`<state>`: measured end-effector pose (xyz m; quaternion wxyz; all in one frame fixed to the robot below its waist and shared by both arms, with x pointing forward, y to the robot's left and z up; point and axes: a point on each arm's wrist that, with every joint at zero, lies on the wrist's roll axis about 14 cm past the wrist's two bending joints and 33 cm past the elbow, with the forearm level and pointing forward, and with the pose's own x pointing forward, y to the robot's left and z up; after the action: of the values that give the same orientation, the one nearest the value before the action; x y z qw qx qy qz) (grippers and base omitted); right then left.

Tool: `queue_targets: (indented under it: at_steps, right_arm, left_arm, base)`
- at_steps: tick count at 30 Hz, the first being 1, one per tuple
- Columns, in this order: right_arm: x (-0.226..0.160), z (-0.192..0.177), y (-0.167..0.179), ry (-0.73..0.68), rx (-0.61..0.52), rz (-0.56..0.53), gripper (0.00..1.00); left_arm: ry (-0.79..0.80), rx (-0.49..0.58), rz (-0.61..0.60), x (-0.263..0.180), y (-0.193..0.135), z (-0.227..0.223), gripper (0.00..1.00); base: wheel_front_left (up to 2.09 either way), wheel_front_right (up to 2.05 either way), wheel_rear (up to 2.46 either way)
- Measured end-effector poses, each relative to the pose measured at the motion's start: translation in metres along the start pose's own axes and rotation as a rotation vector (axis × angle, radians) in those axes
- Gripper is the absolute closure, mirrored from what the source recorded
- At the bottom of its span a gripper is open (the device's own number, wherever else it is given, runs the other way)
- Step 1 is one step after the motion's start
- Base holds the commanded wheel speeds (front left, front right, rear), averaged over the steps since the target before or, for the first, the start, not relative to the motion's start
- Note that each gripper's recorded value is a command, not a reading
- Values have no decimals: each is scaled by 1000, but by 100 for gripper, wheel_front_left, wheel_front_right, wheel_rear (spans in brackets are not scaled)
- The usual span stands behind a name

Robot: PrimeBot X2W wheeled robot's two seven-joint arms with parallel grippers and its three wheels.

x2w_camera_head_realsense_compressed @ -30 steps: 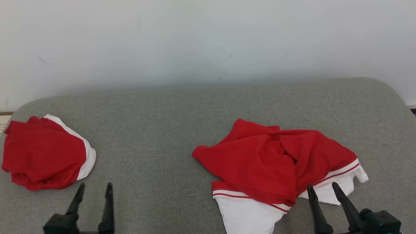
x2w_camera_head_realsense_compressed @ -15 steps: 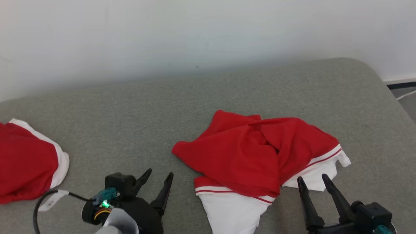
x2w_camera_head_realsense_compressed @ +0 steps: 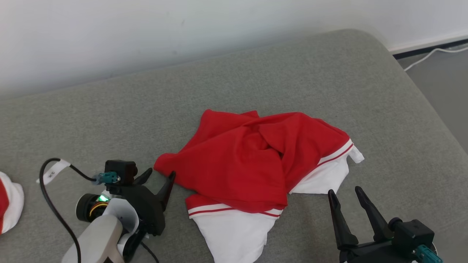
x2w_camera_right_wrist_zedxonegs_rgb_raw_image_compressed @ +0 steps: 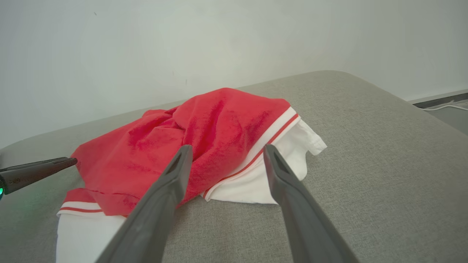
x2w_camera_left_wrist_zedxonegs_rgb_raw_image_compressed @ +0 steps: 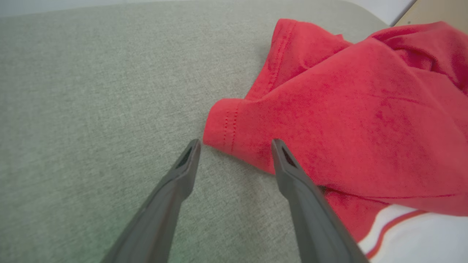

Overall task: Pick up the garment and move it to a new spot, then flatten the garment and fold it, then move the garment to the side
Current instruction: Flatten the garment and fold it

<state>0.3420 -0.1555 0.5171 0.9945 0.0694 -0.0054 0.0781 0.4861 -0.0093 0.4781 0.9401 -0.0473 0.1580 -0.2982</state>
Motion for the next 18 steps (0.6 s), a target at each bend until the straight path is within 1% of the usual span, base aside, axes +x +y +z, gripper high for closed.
queue_targets:
  at_steps: [3,8,9,10,11,12,18]
  right_arm:
    - [-1,-5,-6,14,3,-20,0]
    - [1,-9,-10,20,7,-35,0]
    - [1,-10,-11,23,9,-36,0]
    - [2,-11,-11,23,10,-37,0]
    - [2,-11,-11,24,11,-37,0]
    - [2,-11,-11,24,12,-38,0]
    - [6,-12,-15,21,13,-47,0]
  left_arm:
    - [38,-3,-13,10,0,-10,0]
    - [40,-8,-30,23,-1,-13,0]
    - [41,-12,-36,24,-3,-14,6]
    - [42,-11,-37,25,-3,-15,53]
    - [41,-10,-41,25,-3,-15,75]
    - [35,-9,-40,26,-2,-13,100]
    - [-54,-5,-17,20,13,10,100]
  base:
    - [0,0,0]
    - [0,0,0]
    - [0,0,0]
    - [0,0,0]
    - [0,0,0]
    - [0,0,0]
    - [0,0,0]
